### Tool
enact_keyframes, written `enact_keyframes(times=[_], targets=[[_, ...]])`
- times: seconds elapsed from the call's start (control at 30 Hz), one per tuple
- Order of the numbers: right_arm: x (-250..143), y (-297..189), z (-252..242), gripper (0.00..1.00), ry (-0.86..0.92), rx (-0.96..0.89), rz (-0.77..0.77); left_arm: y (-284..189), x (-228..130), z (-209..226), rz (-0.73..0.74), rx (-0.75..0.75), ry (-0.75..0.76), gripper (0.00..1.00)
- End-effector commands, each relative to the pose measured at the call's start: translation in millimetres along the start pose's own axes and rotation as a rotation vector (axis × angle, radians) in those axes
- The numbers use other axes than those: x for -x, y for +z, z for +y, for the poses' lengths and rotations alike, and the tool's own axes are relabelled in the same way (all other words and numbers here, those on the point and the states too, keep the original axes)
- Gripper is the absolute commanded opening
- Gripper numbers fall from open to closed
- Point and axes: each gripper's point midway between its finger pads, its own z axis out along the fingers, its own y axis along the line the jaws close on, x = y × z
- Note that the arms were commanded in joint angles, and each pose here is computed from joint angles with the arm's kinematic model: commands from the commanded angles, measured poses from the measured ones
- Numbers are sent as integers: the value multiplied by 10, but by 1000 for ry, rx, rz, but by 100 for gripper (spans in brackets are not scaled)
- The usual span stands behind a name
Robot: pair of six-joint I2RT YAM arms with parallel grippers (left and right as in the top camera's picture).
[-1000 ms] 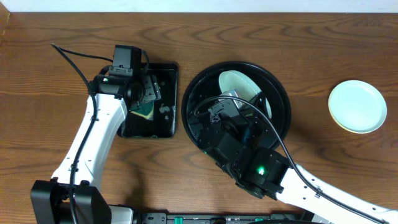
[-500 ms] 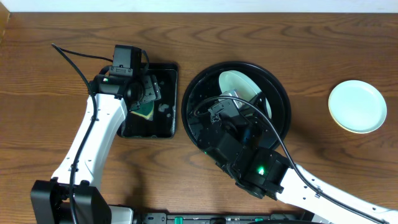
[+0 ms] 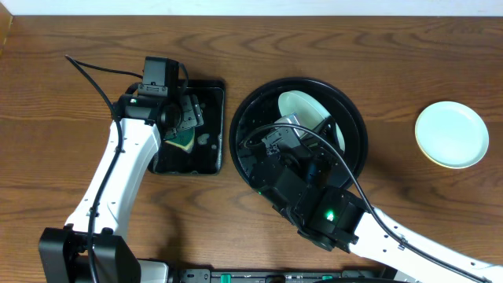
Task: Clean dirty plates on tray and stack at the side
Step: 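Tilt and lift the pale green plate with the right gripper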
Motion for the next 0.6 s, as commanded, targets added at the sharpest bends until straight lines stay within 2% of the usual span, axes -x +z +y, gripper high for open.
enact_keyframes(times=[0.0,0.2,0.33,0.47,0.57], targets=[[48,-46,-137,1,29,-31,-8,-22,45,-8,-8,-3,10,81],[64,-45,-120,1,40,-19,-13,-22,45,-9,-8,-4,10,81],[126,-53,68,1,45,92,-44,-22,45,-9,-8,-4,10,81],[90,-32,-47,1,52,26,-24,-22,45,-8,-8,-3,10,81],[143,-52,190,1,54,166,-55,-22,45,-9,-8,-4,10,81]])
